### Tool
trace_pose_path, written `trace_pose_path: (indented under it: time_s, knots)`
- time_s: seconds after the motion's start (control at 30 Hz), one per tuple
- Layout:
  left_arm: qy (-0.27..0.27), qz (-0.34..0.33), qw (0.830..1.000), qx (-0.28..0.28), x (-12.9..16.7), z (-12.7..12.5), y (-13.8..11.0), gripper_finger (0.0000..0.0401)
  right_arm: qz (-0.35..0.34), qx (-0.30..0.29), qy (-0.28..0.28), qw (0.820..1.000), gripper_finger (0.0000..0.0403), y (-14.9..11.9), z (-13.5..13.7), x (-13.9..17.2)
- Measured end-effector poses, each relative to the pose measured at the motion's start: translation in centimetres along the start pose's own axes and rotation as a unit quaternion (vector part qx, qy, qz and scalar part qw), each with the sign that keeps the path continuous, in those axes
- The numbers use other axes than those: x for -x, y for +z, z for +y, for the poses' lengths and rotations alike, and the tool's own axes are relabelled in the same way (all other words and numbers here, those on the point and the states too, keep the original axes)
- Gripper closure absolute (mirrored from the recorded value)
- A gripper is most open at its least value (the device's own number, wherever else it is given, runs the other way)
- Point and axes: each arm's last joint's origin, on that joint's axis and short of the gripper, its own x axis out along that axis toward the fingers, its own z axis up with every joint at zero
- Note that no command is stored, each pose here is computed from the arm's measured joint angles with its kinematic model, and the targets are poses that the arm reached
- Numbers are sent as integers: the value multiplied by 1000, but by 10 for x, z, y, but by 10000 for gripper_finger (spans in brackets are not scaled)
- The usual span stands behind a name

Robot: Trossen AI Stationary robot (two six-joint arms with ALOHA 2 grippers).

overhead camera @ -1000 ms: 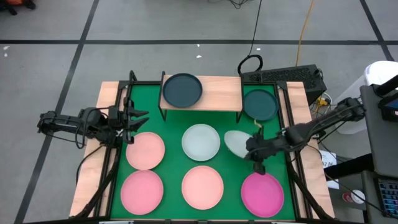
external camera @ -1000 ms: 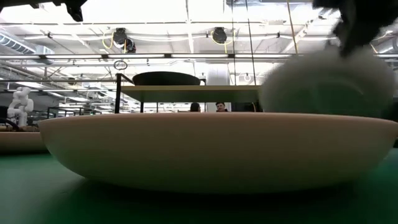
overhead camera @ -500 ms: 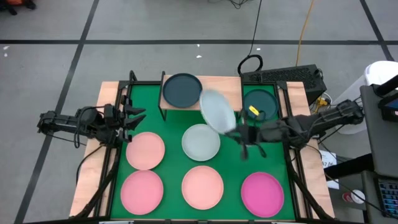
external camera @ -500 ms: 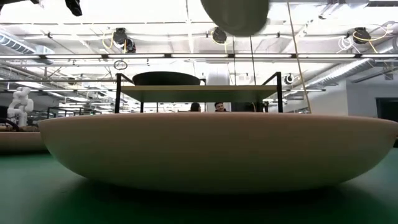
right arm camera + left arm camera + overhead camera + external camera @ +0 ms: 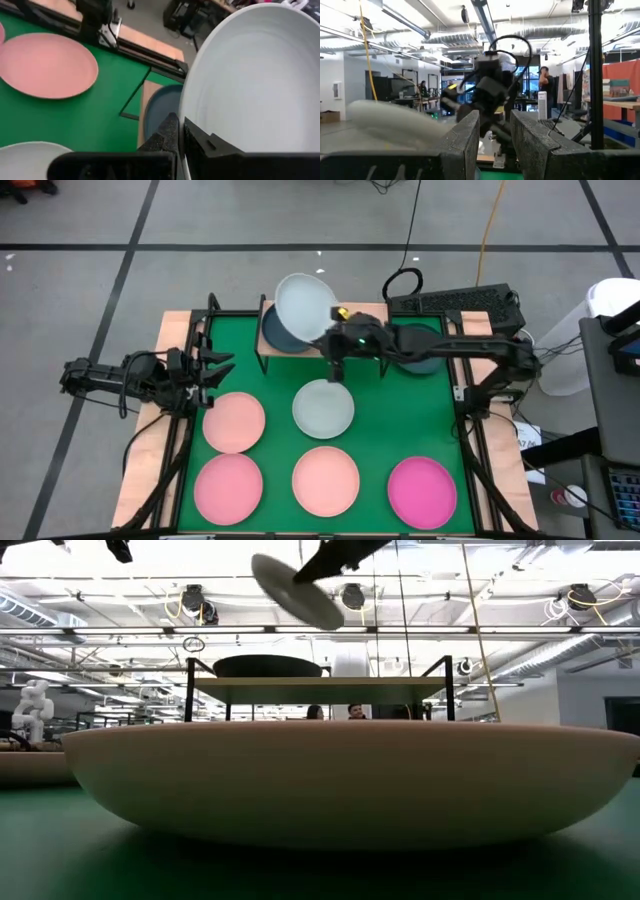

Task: Place and stack plates onto a shelf
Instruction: Stack the right white plate on top of the black plate on the shelf

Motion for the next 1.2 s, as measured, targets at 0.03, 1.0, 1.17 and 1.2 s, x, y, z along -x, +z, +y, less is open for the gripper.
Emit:
trace_pose_path:
  time_s: [0.03, 1.0, 1.17, 1.2]
  knots:
    - [0, 0, 1000, 0, 0, 0, 0, 283, 2, 1, 7, 1000, 403, -2, -3, -8]
    - [8, 7, 1000, -7, -1, 0, -1, 283, 22, 14, 47, 999, 389, -38, -10, -76]
    - [8, 7, 1000, -7, -1, 0, -1, 283, 22, 15, 47, 999, 388, -39, -10, -76]
    - [8, 7, 1000, -7, -1, 0, -1, 283, 22, 15, 47, 999, 388, -38, -10, -76]
